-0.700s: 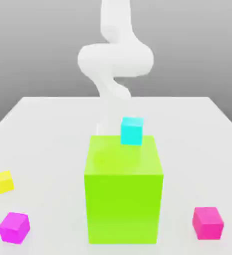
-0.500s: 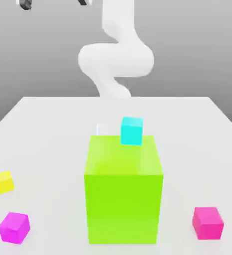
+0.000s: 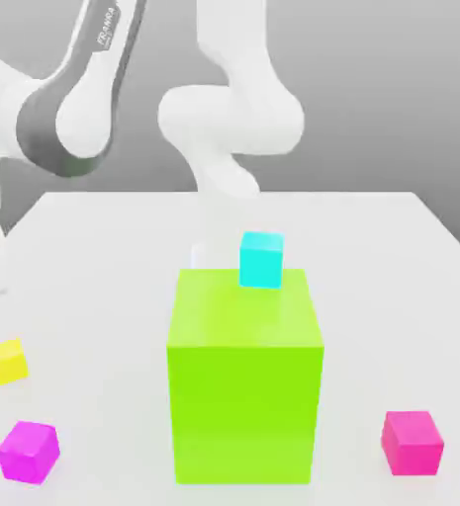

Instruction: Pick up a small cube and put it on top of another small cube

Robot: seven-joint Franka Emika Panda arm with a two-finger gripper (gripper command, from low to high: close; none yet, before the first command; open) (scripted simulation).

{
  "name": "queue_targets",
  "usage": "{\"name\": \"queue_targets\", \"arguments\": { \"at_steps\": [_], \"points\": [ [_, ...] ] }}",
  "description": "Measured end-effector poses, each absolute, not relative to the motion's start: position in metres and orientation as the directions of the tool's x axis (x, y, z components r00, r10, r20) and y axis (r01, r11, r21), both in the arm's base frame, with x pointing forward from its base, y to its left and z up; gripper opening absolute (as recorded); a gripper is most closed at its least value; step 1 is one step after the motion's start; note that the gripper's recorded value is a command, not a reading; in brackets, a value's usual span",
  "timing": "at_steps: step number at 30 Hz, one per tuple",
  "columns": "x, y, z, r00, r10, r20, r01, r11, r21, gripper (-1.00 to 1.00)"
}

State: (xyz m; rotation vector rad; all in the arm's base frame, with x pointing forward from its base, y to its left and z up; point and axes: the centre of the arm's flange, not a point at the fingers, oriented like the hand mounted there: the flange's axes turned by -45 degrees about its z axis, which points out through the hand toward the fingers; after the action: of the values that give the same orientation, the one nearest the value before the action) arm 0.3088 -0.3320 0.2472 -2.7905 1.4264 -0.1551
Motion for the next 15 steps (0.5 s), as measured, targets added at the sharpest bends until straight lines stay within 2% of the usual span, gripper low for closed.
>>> {"name": "queue_targets", "arguments": {
  "at_steps": [3, 8, 9, 15],
  "points": [
    [0.269, -0.343, 0.197, 0.513, -0.858, 0.017, -0.858, -0.513, -0.010, 0.00],
    [0.260, -0.345, 0.138, 0.496, -0.868, 0.002, -0.868, -0.496, 0.002, 0.00],
    [0.259, -0.345, 0.129, 0.495, -0.869, 0.001, -0.869, -0.495, 0.001, -1.00],
    [0.259, -0.344, 0.125, 0.494, -0.869, 0.000, -0.869, -0.494, 0.001, -1.00]
  ]
}}
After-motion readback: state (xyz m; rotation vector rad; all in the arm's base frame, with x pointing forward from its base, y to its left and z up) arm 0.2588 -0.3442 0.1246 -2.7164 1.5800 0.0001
